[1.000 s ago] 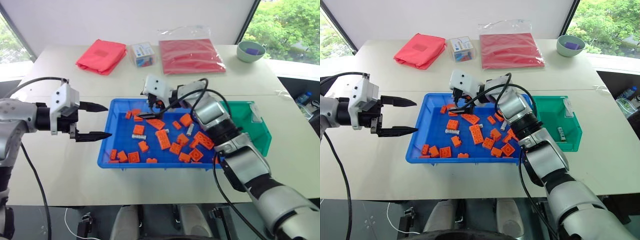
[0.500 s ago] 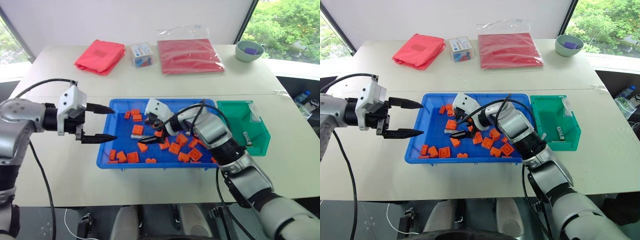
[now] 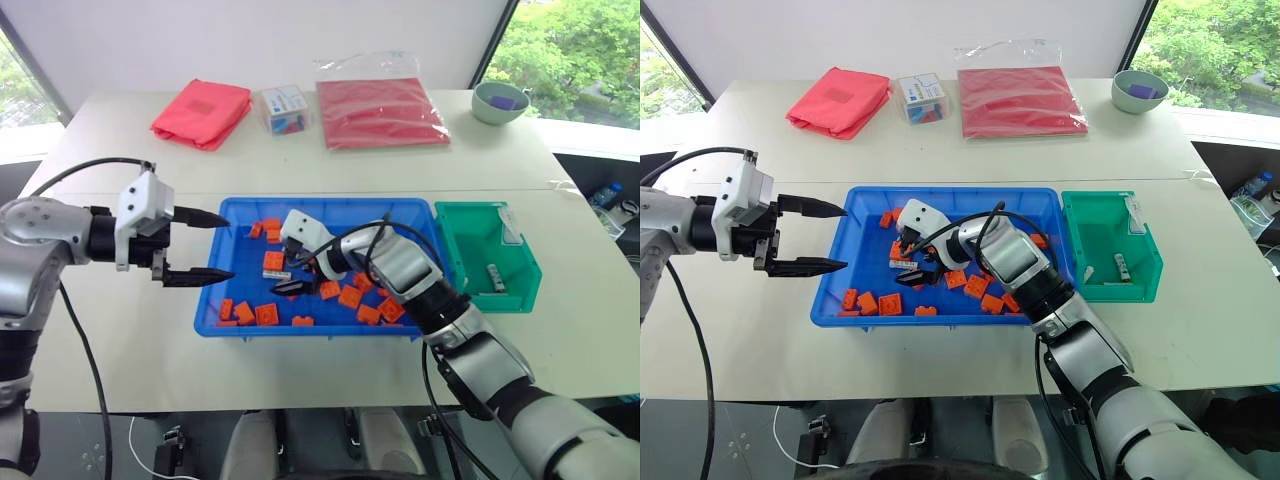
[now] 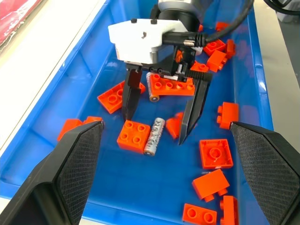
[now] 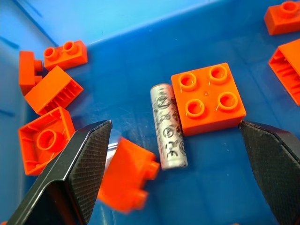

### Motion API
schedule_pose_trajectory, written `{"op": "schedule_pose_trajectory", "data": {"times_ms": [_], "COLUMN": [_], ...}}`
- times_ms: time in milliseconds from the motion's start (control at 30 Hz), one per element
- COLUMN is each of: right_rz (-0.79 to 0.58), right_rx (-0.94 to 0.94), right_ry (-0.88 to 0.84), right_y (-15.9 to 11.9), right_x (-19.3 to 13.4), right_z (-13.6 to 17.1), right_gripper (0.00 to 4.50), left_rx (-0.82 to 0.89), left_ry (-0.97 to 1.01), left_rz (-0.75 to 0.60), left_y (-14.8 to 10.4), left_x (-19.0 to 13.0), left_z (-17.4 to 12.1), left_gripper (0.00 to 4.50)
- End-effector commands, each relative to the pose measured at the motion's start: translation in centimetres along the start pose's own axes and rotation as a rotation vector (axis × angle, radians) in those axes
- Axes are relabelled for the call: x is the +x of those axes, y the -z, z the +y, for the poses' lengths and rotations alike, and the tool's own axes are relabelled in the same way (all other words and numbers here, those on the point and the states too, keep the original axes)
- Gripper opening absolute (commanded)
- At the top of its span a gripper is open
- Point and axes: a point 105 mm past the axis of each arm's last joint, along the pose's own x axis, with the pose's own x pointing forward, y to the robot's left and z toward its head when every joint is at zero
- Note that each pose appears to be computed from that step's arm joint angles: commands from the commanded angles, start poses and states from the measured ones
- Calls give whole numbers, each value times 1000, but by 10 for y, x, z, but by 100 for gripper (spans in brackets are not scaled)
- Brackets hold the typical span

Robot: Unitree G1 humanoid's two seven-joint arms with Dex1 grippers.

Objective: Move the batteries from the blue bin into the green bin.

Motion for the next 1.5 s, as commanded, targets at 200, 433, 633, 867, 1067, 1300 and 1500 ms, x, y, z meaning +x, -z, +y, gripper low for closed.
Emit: {"op": "schedule_pose_trajectory", "data": {"times_ms": [200,433,633,867,1067,1300,1500], "right_rz": [32,33,10,-95,-249,-215,-86], "right_rx": [-38,-69,-87,-97,-5,178,281], "right_ry": [-8,-3,-30,-40,165,604,778], "right_y": [5,4,-3,-34,-57,5,63], "right_x": [7,6,2,-25,-124,-255,-304], "right_z": [4,3,6,8,-25,-64,-55], "right_gripper": [156,156,19,7,7,7,7], "left_rx": [64,72,74,56,28,11,19], "left_ry": [-25,-30,-25,-9,13,16,15], "left_rz": [-15,-20,-21,-36,-71,-124,-152], "left_y": [-13,-14,-13,-10,-8,-12,-15], "left_x": [-5,-4,-3,3,14,24,30], "left_z": [6,8,8,3,-4,-1,5], "left_gripper": [450,450,450,450,450,450,450]}}
